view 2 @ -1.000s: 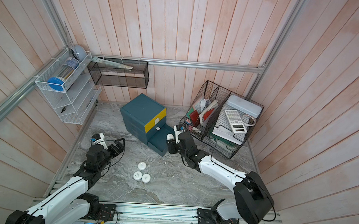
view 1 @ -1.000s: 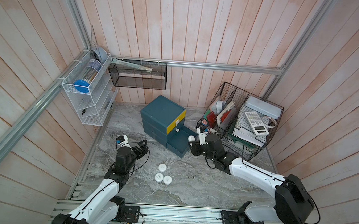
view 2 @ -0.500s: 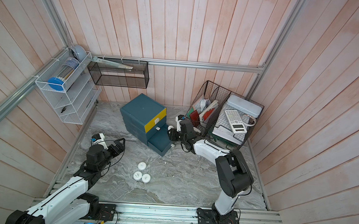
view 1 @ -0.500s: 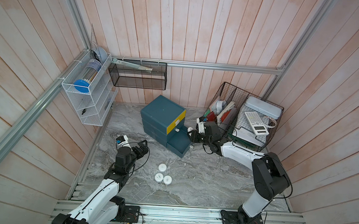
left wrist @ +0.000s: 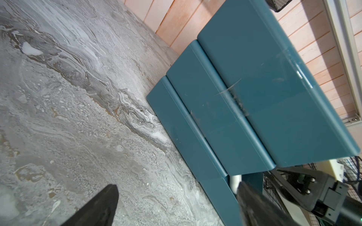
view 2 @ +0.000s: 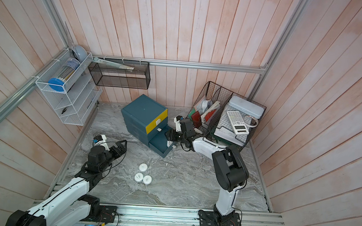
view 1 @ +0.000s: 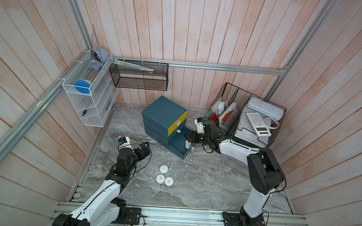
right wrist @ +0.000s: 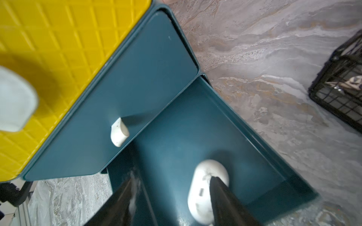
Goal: Put the bluetooth earphones in the drawer according to color
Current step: Pick up the Bluetooth earphone from the center of the board.
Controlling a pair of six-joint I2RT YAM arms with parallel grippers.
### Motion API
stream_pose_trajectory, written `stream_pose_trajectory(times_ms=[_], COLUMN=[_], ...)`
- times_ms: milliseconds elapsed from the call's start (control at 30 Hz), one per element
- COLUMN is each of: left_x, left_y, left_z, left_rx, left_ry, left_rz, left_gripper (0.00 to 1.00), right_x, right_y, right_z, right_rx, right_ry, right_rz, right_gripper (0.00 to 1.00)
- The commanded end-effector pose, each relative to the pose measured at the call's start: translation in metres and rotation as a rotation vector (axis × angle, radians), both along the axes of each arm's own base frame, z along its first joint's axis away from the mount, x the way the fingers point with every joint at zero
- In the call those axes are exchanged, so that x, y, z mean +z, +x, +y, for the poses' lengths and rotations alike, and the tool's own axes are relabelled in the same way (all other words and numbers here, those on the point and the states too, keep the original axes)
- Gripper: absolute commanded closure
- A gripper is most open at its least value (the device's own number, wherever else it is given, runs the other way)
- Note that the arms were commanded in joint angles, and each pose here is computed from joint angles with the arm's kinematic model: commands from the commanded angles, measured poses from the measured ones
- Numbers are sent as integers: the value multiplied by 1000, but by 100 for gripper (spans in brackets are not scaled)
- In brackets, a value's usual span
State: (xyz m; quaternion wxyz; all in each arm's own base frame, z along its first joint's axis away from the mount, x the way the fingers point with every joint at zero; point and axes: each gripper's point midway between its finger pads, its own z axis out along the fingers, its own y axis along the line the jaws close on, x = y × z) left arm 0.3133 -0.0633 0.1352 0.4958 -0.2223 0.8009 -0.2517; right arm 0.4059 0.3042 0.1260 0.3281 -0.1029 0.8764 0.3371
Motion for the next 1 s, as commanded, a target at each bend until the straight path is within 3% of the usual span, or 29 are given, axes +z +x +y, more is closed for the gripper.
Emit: stream_pose_trajectory(times_ms=[0, 267, 433, 700, 967], left_x=[6, -15, -21, -39, -70], left_y=[3, -4, -18, -43, -55], left_z=[-7, -42, -71, -96, -105], left_rx=[-33, -109, -150, -192, -217], left_ry=[-8, 19, 128, 366, 561], left_rz=[-11, 104, 169, 293, 417], left_gripper=[0, 0, 0, 0, 11], right_x=[32, 53, 48, 37, 52], right_y=[-12, -54, -76, -75, -84], right_z=[-8, -46, -74, -135, -153], right_rx=[20, 14, -33, -351, -439], right_ry=[30, 17, -19, -81, -21], right_rz=[-61, -148, -202, -259, -345], right_gripper=[33, 15, 2, 2, 2])
